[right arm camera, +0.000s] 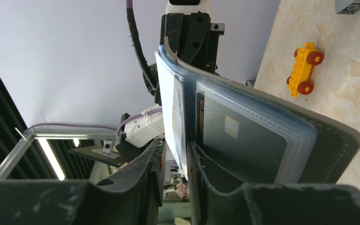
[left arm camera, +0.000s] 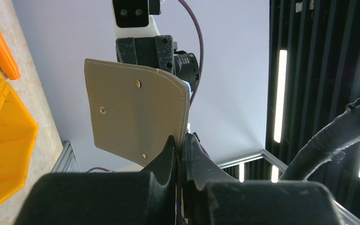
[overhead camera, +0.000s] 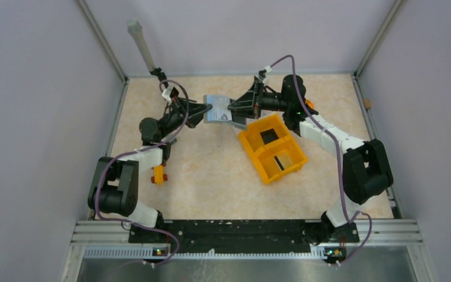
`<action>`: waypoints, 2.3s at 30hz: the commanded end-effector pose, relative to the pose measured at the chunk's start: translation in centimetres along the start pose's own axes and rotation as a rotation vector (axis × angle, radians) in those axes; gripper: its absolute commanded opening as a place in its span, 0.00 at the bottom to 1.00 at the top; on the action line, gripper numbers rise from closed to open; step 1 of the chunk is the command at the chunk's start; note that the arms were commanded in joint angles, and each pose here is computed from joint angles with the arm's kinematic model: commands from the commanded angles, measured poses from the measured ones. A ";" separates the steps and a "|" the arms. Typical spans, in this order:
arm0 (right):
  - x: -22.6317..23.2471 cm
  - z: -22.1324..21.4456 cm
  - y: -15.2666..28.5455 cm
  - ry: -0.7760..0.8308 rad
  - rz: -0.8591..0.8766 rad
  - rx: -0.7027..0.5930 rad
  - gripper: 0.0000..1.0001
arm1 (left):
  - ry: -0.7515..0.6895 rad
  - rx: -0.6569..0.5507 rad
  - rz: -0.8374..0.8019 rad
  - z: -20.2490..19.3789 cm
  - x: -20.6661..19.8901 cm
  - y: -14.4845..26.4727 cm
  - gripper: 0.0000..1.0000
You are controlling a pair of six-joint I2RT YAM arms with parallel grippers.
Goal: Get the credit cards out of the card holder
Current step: Remove the credit card from the card holder.
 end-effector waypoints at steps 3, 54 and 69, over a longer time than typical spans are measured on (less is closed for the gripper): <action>3.5 -0.5 -0.6 0.091 0.089 0.026 0.09 | -0.063 0.042 -0.044 -0.8 -1.2 -0.3 0.00; 0.1 1.8 2.9 0.124 -0.030 -0.028 0.00 | -0.087 0.033 -0.013 0.7 -1.3 0.6 0.00; -1.4 3.3 4.1 0.155 -0.081 -0.032 0.00 | -0.127 0.026 0.119 1.2 0.4 0.7 0.00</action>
Point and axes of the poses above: each gripper's point midway between its finger pads, its own y axis back along the fingers, its own x axis along the line the jaws close on, z = x × y, the point moved 4 cm from there along y, back along the fingers, and after that the axes turned 7 degrees about -y, right-handed, at the moved point
